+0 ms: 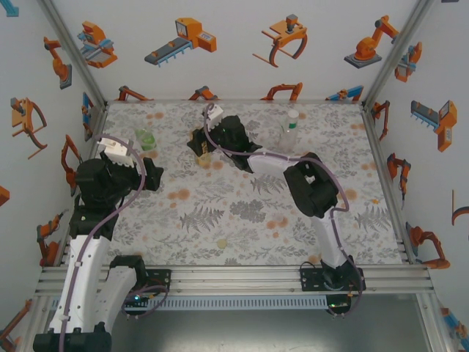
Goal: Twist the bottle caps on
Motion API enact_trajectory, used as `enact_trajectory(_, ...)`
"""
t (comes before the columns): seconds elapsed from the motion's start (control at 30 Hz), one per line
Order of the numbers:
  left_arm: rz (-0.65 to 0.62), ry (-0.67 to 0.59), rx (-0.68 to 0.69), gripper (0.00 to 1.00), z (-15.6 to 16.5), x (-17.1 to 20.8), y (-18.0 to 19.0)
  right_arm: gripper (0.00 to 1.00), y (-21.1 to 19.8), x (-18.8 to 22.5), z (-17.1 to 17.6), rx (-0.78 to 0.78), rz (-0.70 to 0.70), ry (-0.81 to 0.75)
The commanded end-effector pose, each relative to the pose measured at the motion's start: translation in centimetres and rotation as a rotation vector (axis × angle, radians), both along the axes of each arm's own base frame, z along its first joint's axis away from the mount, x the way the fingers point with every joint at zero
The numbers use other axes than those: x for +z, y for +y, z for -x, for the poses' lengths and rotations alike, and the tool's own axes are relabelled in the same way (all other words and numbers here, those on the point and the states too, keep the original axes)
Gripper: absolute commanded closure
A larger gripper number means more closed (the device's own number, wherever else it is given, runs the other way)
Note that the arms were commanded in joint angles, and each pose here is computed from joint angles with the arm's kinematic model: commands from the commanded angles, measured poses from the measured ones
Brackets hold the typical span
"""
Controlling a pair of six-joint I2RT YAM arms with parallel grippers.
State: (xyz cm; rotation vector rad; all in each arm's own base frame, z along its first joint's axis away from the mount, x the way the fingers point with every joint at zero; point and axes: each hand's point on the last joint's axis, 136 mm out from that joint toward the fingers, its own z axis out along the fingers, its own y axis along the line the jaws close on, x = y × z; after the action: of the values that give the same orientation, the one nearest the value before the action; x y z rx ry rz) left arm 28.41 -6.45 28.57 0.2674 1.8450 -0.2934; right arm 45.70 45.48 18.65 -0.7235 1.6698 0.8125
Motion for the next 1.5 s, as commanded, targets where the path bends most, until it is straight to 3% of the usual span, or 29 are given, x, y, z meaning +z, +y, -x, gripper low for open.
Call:
enact_trajectory(0.0, -0.022, 0.009, -0.005, 0.07, 0.0, -0.5, 0.1, 0.25, 0.9, 2.6, -0.6, 0.009, -0.038, -0.083)
enact_trajectory(0.4, -0.023, 0.012, -0.013, 0.07, -0.1, -0.7, 0.0, 0.39, 1.0, 3.5, -0.3, 0.02, -0.043, -0.09)
enact_trajectory(0.7, 0.006, 0.007, -0.143, 0.07, 0.2, -0.7, -2.4, 0.47, -0.5, 5.6, 1.3, 0.011, -0.046, -0.099)
enact_trajectory(0.97, 0.083, -0.034, -0.364, 0.08, 1.5, 0.9, -6.4, 0.51, -3.2, 8.0, 4.6, 0.013, -0.019, -0.063)
enact_trajectory(1.27, 0.201, -0.095, -0.665, 0.08, 3.7, 3.0, -11.9, 0.55, -6.1, 11.9, 11.2, 0.107, 0.001, -0.005)
enact_trajectory(1.47, 0.195, -0.156, -0.816, 0.08, 4.8, 3.4, -15.4, 0.57, -7.3, 14.5, 15.2, 0.158, -0.003, 0.009)
